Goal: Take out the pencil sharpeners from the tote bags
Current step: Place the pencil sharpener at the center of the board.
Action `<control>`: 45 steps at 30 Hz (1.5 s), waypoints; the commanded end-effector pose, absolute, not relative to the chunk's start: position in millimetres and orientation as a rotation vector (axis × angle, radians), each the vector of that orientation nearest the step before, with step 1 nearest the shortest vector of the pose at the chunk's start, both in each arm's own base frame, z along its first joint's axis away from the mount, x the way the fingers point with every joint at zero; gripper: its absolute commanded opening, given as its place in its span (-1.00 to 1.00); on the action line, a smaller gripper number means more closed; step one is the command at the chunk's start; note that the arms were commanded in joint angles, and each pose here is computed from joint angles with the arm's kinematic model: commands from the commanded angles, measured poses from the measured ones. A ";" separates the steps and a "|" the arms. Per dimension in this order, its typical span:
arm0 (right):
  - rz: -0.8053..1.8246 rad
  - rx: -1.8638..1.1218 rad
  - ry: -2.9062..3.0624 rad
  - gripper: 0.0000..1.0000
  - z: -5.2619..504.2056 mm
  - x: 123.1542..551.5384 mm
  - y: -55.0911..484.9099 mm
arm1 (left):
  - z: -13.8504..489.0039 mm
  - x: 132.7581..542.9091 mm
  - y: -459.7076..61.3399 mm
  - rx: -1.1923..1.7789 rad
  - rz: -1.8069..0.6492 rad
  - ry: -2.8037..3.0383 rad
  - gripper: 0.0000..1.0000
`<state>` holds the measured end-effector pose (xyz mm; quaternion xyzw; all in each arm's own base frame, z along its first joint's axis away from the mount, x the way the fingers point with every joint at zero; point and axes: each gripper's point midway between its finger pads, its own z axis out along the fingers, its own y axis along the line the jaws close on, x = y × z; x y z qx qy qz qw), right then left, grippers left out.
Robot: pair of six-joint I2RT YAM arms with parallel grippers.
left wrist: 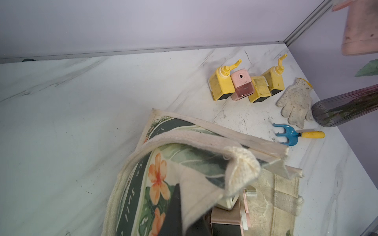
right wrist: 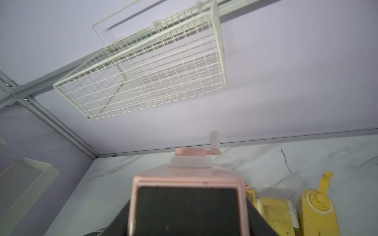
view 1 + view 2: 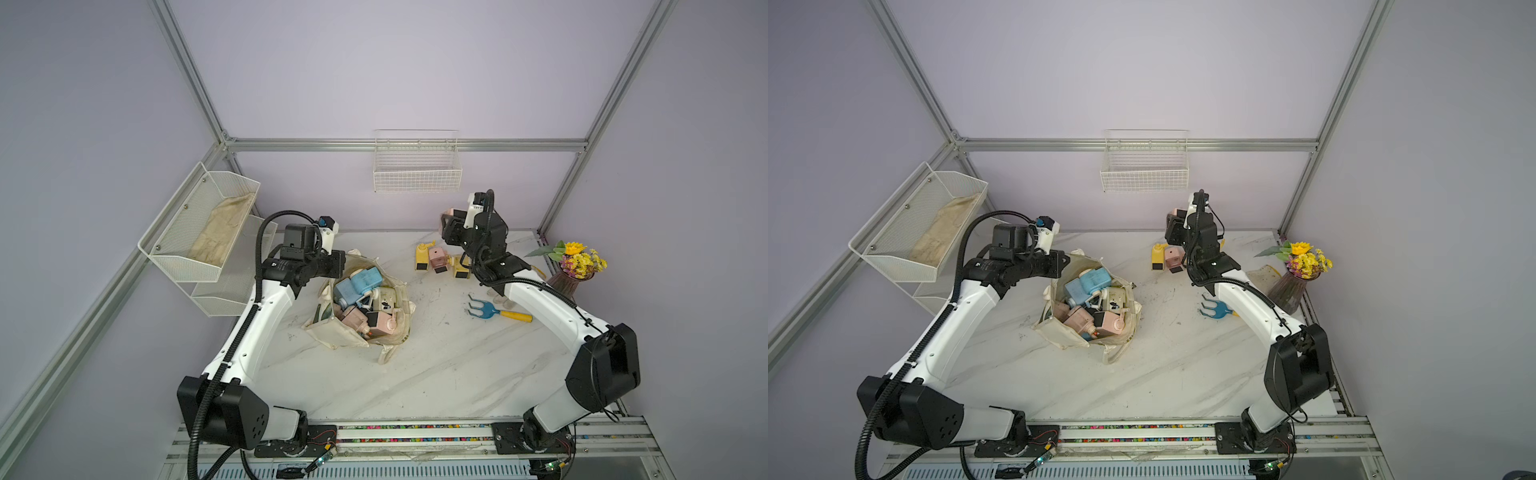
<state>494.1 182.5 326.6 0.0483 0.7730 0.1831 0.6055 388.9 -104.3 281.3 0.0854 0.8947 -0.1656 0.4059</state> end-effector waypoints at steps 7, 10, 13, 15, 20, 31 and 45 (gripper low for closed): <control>0.587 0.027 1.915 -0.47 261.0 522.1 260.7 | 334.4 399.5 -105.7 0.244 -0.419 2.075 -0.99; 0.571 -0.002 1.969 -0.48 230.6 534.4 287.3 | 334.3 399.4 -105.8 0.244 -0.420 2.076 -0.99; 0.545 -0.011 2.017 -0.49 204.1 548.7 308.2 | 335.5 398.9 -106.0 0.246 -0.421 2.073 -0.99; 0.512 -0.019 2.051 -0.49 186.1 556.0 319.5 | 336.1 398.8 -105.6 0.246 -0.418 2.071 -0.99; 0.353 0.008 2.105 -0.49 145.9 573.6 324.2 | 335.5 398.6 -105.1 0.245 -0.414 2.073 -0.99; 0.198 0.035 2.154 -0.48 94.4 587.4 313.9 | 331.7 400.6 -106.3 0.245 -0.421 2.082 -0.99; 0.219 0.027 2.154 0.36 105.1 587.0 313.6 | 330.0 401.2 -106.3 0.246 -0.417 2.087 -0.99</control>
